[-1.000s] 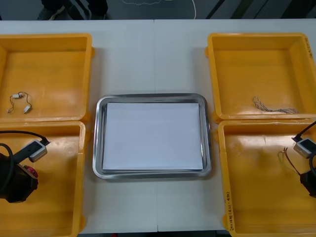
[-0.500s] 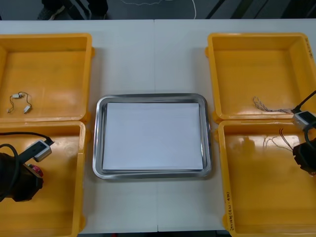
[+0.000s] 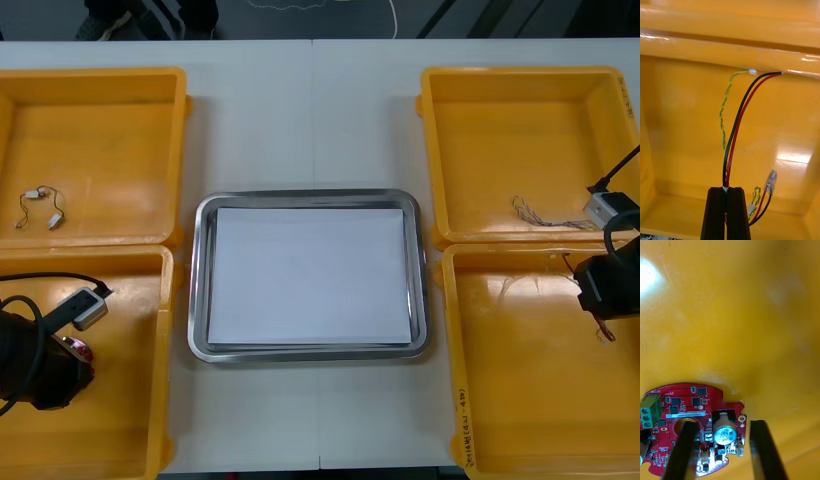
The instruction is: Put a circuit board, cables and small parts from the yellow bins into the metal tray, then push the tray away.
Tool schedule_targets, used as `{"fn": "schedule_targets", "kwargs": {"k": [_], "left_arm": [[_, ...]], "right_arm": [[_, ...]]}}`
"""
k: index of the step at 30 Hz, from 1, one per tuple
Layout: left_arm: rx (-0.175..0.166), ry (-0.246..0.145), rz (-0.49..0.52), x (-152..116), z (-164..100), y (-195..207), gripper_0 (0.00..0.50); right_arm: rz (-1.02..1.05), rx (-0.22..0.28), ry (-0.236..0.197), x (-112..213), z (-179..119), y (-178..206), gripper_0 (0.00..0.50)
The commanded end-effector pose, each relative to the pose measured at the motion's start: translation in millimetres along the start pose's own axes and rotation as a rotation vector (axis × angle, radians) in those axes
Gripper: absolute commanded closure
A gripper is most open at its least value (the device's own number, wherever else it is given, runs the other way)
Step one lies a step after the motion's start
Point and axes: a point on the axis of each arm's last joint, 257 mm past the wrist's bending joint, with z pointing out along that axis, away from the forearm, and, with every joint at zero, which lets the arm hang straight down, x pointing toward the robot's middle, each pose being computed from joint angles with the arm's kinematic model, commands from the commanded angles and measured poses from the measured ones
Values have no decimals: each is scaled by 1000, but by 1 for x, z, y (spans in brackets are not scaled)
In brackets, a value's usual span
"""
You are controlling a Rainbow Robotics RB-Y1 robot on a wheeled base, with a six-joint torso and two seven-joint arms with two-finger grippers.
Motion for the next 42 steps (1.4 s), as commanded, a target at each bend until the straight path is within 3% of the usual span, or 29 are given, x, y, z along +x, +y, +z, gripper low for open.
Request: {"fn": "schedule_targets", "kwargs": {"k": [1, 16, 24, 30, 37, 42], "left_arm": [[11, 7, 137, 8, 5, -8, 0], [-60, -44, 124, -3, -37, 14, 0], [-91, -59, 113, -11, -70, 22, 0], [-109, -86, 106, -25, -80, 30, 0], [-114, -98, 95, -35, -82, 36, 0], [-103, -81, 111, -43, -80, 44, 0]], "right_arm": [[-7, -19, -58, -19, -18, 23, 500], [125, -72, -70, -23, -28, 60, 500], [113, -98, -67, -27, -33, 82, 500], [94, -105, -67, -31, -35, 95, 500], [88, -104, -51, -32, -34, 112, 500], [73, -127, -49, -33, -34, 125, 500]]}}
